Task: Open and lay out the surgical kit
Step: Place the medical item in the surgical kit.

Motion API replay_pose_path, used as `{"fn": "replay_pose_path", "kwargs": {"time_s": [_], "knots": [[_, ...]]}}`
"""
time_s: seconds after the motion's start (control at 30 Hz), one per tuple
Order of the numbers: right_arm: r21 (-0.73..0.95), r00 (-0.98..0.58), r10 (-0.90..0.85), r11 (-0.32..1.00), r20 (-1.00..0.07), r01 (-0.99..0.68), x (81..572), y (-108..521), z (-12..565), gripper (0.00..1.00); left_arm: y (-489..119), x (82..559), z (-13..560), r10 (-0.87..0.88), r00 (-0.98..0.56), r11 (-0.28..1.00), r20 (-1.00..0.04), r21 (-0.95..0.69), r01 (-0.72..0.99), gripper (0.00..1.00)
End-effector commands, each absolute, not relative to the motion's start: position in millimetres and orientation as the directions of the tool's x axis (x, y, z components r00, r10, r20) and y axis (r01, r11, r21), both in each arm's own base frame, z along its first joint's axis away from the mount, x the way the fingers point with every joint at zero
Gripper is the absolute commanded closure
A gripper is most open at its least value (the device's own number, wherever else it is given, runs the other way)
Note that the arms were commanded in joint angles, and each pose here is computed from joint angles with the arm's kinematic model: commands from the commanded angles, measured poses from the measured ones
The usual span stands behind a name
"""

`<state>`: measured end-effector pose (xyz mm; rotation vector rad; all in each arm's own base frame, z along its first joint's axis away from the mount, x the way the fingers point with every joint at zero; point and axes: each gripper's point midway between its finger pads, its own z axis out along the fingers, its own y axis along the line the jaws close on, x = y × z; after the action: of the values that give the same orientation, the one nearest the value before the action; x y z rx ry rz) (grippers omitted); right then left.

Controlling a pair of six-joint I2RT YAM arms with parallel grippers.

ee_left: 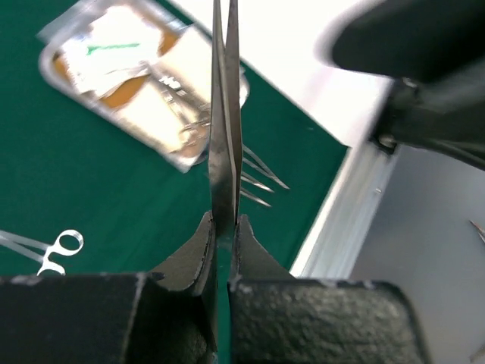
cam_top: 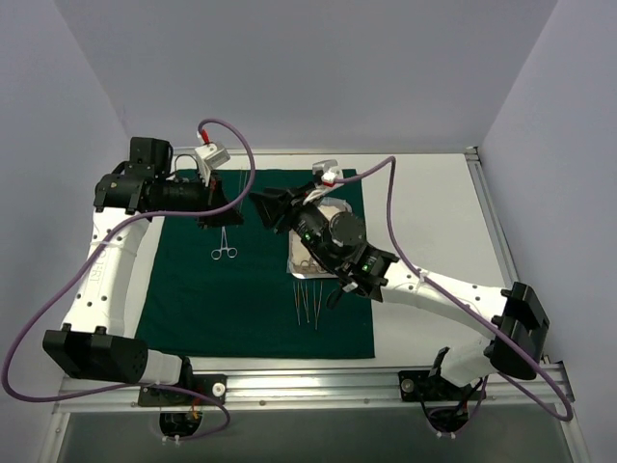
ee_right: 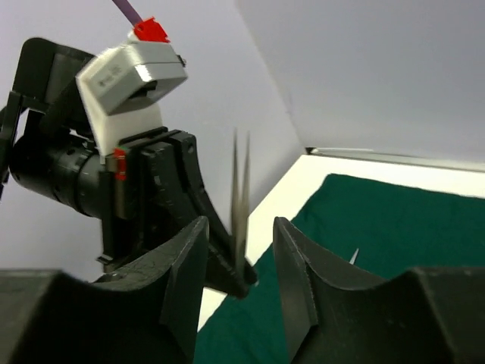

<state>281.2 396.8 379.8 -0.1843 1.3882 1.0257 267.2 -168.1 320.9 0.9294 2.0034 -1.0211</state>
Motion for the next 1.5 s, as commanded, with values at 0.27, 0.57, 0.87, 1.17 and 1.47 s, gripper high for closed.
{"fn": "replay_pose_path", "kwargs": {"time_s": [0.27, 0.57, 0.87, 1.17, 1.47], "knots": [[0.521, -0.098, 0.526, 0.766, -0.845, -0.378, 308.3, 392.1, 364.1, 0.66, -165.6, 312.9, 301.7, 0.275, -0.513, 0.652, -0.813, -0.234, 0.721, 0.98], [0.511, -0.105, 0.512, 0.772, -0.852, -0.379, 316.8, 409.9, 367.0, 0.65, -173.0, 308.9, 298.4, 0.286, -0.52, 0.628, -0.805, -0.252, 0.736, 0.98], [0.511, -0.136, 0.501, 0.767, -0.855, -0.388, 325.7, 420.4, 357.8, 0.64, -177.1, 306.4, 301.1, 0.291, -0.513, 0.619, -0.808, -0.249, 0.744, 0.98], [0.528, -0.168, 0.504, 0.763, -0.847, -0.374, 341.8, 425.2, 342.5, 0.8, -178.8, 304.5, 303.6, 0.296, -0.505, 0.612, -0.811, -0.245, 0.752, 0.98], [0.515, -0.215, 0.468, 0.795, -0.857, -0.321, 349.4, 396.5, 329.4, 1.0, -177.7, 289.3, 291.7, 0.348, -0.526, 0.574, -0.776, -0.267, 0.774, 0.42]]}}
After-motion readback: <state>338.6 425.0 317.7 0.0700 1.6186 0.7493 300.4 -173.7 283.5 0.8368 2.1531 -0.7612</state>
